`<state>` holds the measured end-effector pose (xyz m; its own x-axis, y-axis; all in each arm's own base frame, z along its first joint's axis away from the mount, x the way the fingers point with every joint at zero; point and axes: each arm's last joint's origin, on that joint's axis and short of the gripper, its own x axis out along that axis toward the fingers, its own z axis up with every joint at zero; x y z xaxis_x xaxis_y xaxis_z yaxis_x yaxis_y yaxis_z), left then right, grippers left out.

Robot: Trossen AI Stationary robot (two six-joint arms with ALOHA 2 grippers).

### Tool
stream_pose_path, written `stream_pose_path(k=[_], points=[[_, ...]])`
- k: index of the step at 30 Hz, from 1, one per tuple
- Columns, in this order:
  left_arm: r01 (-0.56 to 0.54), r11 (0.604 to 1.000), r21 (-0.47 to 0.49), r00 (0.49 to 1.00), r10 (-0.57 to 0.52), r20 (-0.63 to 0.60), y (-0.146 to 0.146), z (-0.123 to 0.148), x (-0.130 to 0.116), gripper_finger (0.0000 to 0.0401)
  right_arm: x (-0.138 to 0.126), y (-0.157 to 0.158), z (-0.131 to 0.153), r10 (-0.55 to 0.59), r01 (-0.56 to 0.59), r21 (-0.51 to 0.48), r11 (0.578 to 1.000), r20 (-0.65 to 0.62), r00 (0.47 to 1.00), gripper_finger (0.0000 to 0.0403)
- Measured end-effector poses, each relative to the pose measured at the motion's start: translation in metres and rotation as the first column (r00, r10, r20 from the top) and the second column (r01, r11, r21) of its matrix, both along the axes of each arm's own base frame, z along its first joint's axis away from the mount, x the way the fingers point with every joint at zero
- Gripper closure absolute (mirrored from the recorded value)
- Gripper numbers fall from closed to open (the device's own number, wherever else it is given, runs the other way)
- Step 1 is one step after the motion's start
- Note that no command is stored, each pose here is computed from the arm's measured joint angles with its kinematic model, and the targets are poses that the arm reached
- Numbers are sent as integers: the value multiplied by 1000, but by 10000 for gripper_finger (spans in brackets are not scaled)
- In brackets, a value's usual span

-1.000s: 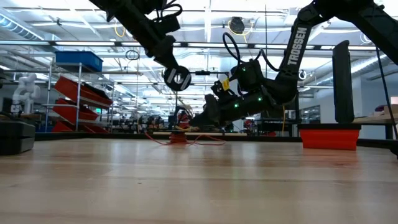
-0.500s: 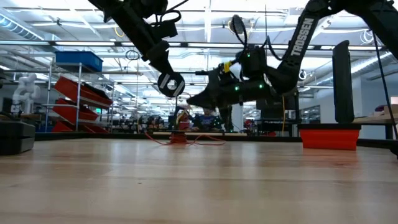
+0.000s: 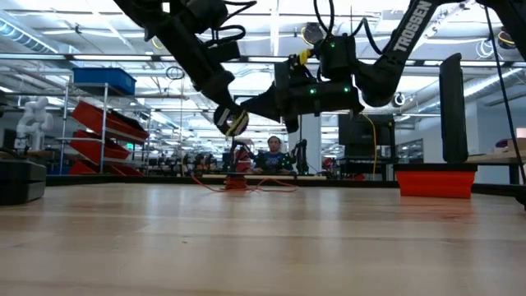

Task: Coil cords
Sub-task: Coil the yellow wire onto the black spool

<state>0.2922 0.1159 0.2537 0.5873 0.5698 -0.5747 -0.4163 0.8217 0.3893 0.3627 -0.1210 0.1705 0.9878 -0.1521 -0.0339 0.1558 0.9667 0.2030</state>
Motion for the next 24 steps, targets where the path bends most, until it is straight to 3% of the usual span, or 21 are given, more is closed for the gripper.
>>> stream_pose_path(k=[7, 13, 19, 24], points=[[-9, 1000, 10, 996, 8, 91, 3, -6, 15, 401, 7, 9, 6, -88, 88, -72, 993, 10, 996, 402], [-28, 1000, -12, 979, 29, 202, 3, -13, 31, 401, 14, 18, 12, -204, 202, -180, 963, 8, 979, 402], [-51, 998, -32, 952, 59, 301, 6, -8, 34, 401, 15, 24, 13, -320, 305, -282, 909, -8, 947, 402], [-16, 994, -109, 919, 57, 390, 13, -4, 33, 401, 16, 31, 13, -428, 385, -389, 837, -27, 904, 402]])
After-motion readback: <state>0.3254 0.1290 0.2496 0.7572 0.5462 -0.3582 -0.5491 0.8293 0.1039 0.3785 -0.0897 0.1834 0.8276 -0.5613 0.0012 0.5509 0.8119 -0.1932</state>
